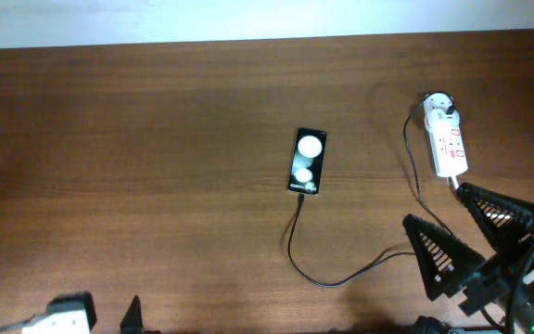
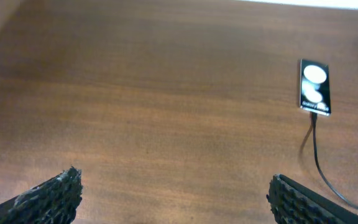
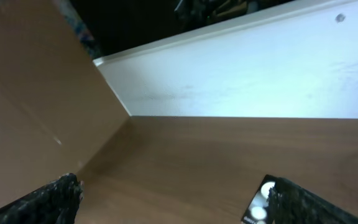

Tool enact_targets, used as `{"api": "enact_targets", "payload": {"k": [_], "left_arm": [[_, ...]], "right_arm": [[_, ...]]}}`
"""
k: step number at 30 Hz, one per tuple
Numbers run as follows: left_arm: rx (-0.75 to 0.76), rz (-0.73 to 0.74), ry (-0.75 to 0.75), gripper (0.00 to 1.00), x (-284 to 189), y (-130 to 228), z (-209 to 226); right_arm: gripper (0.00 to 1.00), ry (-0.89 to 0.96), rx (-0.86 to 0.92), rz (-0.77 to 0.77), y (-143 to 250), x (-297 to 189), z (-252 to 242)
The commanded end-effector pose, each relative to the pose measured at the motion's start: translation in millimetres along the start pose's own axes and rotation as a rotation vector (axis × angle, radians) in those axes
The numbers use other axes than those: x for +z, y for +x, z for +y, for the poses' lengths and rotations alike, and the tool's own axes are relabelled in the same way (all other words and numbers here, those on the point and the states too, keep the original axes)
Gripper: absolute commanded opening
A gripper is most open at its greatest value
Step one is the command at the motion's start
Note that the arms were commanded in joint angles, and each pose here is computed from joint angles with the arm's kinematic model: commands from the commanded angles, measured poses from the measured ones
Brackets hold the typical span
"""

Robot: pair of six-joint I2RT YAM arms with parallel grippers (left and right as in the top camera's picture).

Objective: Plug charger to phone and switch on socket

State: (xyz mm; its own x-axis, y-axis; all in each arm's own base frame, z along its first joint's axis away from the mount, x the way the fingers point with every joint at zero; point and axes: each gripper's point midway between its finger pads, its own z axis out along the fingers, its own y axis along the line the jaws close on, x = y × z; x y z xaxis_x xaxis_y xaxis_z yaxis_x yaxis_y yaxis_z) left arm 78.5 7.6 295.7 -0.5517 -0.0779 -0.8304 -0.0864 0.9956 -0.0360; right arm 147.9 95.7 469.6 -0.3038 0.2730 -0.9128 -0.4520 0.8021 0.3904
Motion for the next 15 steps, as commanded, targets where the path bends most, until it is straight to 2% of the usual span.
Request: {"api": "enact_targets", "payload": {"k": [1,5,6,11,13,14,15], "left_arm": [[0.004,-0.069,-0.010,0.99,-11,3,3],[0.003,-0.091,-0.009,0.99,-15,4,3],[0.003,-0.094,-0.009,0.99,-15,3,3],[0.001,-0.150,-0.006,0.99,-25,8,4],[-0.001,-0.187,-0.003,0.99,-32,12,4],[-0.001,-0.207,-0.002,0.99,-35,13,5],[-0.003,-0.226,-0.001,0.99,-39,15,5]], "right_arm": [[0.99,0.074,-0.013,0.008,0,15,-7],[0.99,0.100,-0.034,0.064,12,37,-5],[0.95,0.111,-0.043,0.087,16,46,-4],[0.94,0.173,-0.086,0.188,40,80,-5],[0.84,0.203,-0.100,0.210,45,91,-8],[0.76,0.221,-0.110,0.228,50,99,-9],[0.62,0.230,-0.118,0.247,56,108,-9]]}}
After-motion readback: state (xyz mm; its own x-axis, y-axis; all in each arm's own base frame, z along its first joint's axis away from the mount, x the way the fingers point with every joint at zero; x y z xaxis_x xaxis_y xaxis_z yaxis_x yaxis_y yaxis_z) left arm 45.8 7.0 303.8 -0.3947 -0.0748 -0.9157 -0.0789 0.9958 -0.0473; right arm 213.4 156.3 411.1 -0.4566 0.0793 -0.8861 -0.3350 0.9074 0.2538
